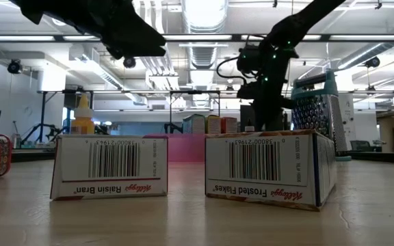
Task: Pick & Place Kitchen Items
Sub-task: Put the green food coloring bottle into the orange bin
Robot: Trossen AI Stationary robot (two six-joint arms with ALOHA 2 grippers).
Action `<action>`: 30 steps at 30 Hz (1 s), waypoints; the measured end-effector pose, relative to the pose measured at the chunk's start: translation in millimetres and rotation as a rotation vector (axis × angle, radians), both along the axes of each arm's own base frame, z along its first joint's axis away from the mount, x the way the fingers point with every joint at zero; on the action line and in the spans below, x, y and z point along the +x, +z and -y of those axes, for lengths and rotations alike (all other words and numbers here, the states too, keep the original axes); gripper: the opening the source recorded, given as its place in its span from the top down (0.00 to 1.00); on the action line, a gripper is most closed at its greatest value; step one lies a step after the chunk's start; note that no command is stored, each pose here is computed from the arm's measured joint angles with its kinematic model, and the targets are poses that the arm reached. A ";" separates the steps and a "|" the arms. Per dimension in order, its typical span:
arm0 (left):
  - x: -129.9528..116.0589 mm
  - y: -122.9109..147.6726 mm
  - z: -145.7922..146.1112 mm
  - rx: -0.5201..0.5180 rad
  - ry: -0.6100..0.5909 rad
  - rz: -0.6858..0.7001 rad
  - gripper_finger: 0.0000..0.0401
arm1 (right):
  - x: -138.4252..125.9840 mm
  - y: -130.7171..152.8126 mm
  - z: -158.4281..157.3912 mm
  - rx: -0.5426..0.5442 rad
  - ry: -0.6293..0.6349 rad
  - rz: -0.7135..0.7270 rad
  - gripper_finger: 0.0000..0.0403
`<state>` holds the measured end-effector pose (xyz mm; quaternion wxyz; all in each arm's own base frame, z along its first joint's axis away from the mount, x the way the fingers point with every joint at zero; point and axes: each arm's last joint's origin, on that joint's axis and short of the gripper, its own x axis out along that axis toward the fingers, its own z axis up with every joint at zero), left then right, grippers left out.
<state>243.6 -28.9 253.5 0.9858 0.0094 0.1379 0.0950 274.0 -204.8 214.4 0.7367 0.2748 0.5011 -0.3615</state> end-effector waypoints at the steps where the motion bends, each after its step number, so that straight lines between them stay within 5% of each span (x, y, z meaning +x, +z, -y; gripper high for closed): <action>1: 0.0 0.2 0.0 0.000 0.000 0.002 0.37 | -0.4 -1.4 2.2 -0.011 -0.003 0.012 0.82; 30: 0.7 2.5 -0.3 0.026 -0.006 0.021 0.37 | -1.6 -9.2 0.2 0.038 0.136 0.036 0.81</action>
